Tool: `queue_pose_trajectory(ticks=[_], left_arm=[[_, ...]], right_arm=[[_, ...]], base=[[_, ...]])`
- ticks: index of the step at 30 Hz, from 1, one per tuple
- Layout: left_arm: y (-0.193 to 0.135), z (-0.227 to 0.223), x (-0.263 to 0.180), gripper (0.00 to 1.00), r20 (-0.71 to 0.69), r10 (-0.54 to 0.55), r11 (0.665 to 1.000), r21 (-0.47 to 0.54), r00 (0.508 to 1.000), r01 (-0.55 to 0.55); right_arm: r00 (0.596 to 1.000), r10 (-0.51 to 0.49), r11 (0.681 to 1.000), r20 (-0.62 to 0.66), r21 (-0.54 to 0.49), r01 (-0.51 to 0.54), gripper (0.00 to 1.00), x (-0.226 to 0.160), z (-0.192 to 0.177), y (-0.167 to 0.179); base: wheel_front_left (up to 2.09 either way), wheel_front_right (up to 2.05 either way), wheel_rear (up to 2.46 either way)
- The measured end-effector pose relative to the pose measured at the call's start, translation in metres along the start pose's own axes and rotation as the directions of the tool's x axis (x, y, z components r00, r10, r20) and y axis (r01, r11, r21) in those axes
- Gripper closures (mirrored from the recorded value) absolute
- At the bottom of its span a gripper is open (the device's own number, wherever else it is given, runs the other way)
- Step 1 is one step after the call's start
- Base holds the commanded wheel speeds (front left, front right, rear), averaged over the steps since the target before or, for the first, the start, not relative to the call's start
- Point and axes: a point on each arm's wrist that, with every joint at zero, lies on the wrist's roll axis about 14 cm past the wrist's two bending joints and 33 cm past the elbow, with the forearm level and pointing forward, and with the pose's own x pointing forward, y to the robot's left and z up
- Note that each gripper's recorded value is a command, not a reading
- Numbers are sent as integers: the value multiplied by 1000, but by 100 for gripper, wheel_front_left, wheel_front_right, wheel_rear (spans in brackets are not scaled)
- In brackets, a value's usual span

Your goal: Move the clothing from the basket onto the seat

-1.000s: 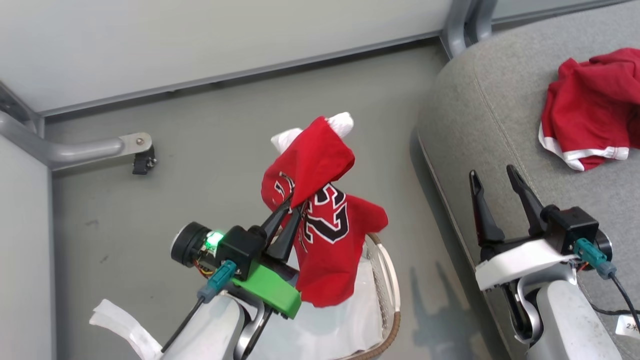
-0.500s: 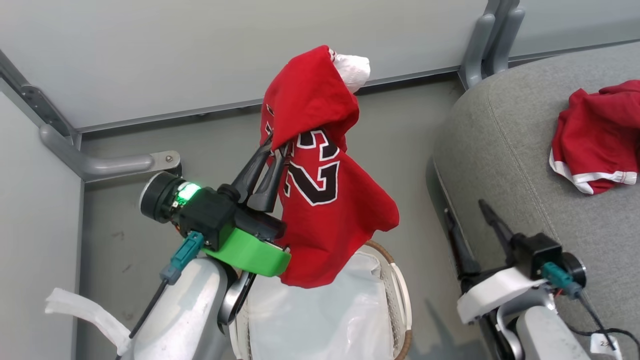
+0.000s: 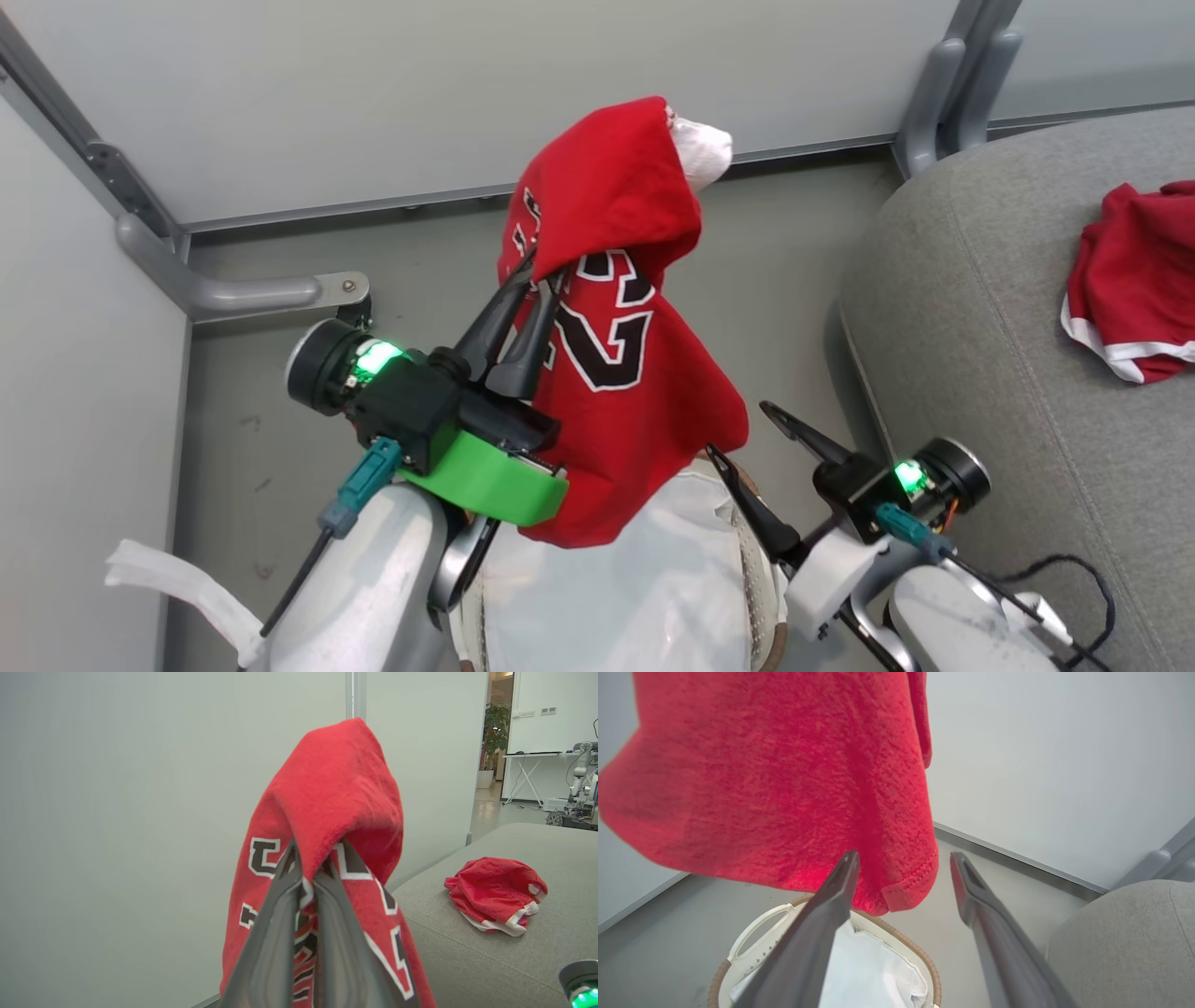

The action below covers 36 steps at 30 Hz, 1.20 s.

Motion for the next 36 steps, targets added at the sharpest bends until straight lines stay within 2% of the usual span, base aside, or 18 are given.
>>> queue_pose_trajectory(ticks=[8, 14, 15, 16, 17, 24, 36], left_arm=[[-2, 0, -3, 100, -5, 0, 1000, -10, 1000, 0], [-5, 0, -8, 100, -12, 0, 1000, -13, 1000, 0], [-4, 1, -9, 100, -13, 3, 1000, -11, 1000, -3], [-3, 1, -9, 100, -14, 6, 1000, -10, 1000, -6], [-1, 1, -11, 100, -15, 13, 1000, -9, 1000, -13], [6, 1, -14, 100, -20, 38, 999, -6, 999, -38], [2, -4, -9, 100, -25, 26, 999, -22, 999, -27]], right_arm=[[990, 139, 985, -12, -104, -140, 0, 32, 7, 14], [975, 219, 967, -32, -127, -222, 0, 49, 5, 32], [972, 232, 964, -37, -125, -235, 14, 50, 4, 36], [970, 238, 963, -40, -117, -241, 53, 51, 2, 39], [969, 244, 964, -41, -103, -247, 100, 53, 2, 43], [967, 253, 966, -16, -55, -253, 100, 57, 7, 52], [981, 196, 980, 11, -24, -196, 100, 53, 13, 39]], base=[[0, 0, 0], [0, 0, 0], [0, 0, 0], [0, 0, 0], [0, 0, 0], [0, 0, 0], [0, 0, 0]])
